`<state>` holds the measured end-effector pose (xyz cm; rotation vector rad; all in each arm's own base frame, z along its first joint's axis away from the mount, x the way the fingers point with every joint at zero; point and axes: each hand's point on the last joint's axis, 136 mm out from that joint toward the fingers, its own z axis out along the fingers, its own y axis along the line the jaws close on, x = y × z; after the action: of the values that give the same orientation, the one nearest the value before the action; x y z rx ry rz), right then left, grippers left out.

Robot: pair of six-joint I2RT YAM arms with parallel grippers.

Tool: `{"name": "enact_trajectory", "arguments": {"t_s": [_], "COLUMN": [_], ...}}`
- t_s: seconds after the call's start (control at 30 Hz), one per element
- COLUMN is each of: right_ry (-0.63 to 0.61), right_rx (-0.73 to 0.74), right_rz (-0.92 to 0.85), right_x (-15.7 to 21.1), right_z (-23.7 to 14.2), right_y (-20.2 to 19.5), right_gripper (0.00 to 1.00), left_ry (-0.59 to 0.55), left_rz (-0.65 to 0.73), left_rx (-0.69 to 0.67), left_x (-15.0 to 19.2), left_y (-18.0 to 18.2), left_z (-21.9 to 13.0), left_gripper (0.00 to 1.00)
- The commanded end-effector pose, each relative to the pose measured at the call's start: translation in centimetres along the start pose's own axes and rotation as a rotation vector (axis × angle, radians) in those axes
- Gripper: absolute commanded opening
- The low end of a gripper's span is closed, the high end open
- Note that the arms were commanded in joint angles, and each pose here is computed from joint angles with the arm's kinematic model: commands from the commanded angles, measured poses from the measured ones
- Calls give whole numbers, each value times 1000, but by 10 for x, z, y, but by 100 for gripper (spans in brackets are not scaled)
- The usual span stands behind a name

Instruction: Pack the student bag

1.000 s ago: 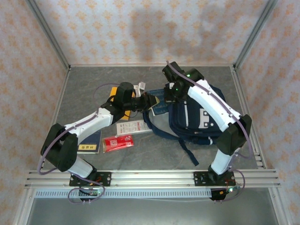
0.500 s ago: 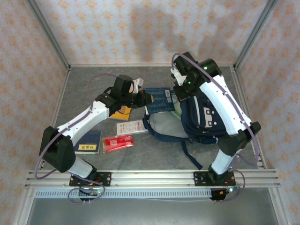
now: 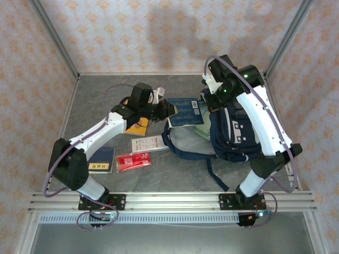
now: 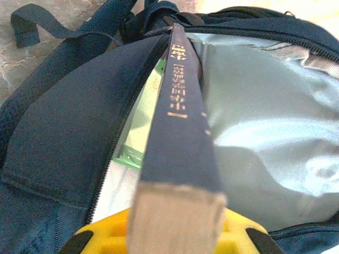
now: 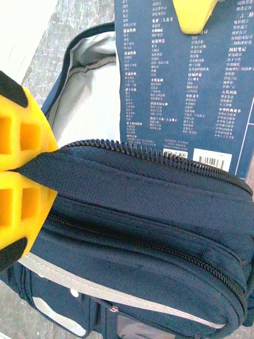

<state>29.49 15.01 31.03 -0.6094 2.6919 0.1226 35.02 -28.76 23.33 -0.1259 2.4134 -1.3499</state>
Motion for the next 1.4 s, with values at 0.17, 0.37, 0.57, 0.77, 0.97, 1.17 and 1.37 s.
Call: {"name": "enact_trajectory", "arguments": {"t_s": [0.17, 0.37, 0.57, 0.77, 0.97, 1.17, 1.37], "right_ry": [-201, -213, -225, -222, -231, -247, -269], "right_rx": [-38, -49, -52, 45, 59, 14, -12], "right_rz": [34, 41, 66, 39, 5, -95, -154], "right_x": [-28, -30, -36, -33, -39, -65, -86], "right_z": [-35, -34, -28, -31, -20, -1, 9], "right_y": [5, 7, 7, -10, -15, -7, -1], "right_gripper": [0, 0, 0, 0, 0, 0, 0], "left_ry": [15, 11, 36, 21, 31, 92, 149], "left_rz": [-6, -51, -74, -58, -12, 13, -30], "left_rx": [155, 222, 235, 98, -7, 56, 210], "left_x": [3, -6, -8, 1, 9, 32, 53], "left_y": [-46, -62, -73, -35, -5, -31, -74], "left_z": [29, 61, 83, 57, 23, 26, 51], "left_gripper": [0, 0, 0, 0, 0, 0, 0]}}
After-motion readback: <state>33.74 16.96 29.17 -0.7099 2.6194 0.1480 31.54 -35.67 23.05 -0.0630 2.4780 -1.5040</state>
